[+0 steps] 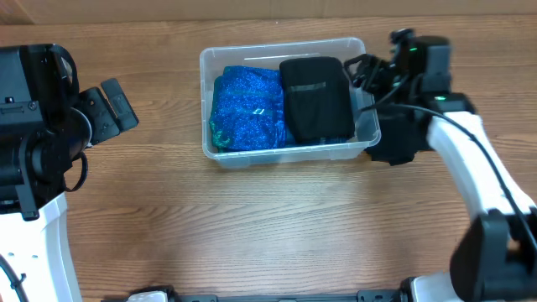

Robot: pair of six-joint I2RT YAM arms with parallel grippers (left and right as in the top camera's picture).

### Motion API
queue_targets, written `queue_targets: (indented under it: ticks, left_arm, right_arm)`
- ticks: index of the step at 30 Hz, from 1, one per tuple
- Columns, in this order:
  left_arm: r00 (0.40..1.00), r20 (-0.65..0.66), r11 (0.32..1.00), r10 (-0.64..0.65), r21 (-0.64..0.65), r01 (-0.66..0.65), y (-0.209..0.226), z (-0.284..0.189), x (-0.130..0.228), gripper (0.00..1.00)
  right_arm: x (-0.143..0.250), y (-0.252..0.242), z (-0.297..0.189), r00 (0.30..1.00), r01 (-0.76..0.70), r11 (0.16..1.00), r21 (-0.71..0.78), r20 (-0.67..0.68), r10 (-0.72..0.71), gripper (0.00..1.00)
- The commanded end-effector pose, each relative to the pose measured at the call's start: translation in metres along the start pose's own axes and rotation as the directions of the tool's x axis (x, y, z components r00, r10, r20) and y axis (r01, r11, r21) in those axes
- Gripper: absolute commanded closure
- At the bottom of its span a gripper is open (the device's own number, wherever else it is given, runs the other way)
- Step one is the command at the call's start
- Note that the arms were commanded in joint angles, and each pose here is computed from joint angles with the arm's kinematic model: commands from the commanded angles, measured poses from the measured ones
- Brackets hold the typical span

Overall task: Pack container
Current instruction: 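Place the black garment with the right gripper onto the denim in the bin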

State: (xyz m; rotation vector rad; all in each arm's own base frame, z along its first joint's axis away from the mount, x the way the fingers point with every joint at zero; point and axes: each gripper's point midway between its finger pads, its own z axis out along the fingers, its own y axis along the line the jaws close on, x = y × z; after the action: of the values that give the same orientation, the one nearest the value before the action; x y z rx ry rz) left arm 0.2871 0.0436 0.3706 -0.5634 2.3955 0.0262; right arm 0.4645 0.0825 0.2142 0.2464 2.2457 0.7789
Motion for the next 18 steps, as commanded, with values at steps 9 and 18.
queue_targets:
  ticks: [9,18]
  left_arm:
    - [1.0,0.006,1.0,0.001,-0.011,0.0,0.002,-0.001,-0.001,0.0]
    - [1.0,0.006,1.0,0.001,-0.011,0.0,0.002,-0.001,-0.001,0.0]
  right_arm:
    - [-0.032,-0.192,-0.096,0.964,-0.264,0.904,0.338,0.112,0.24,0.16]
    - [-0.017,-0.286,-0.054,0.972,-0.234,0.892,0.386,0.079,0.221,0.12]
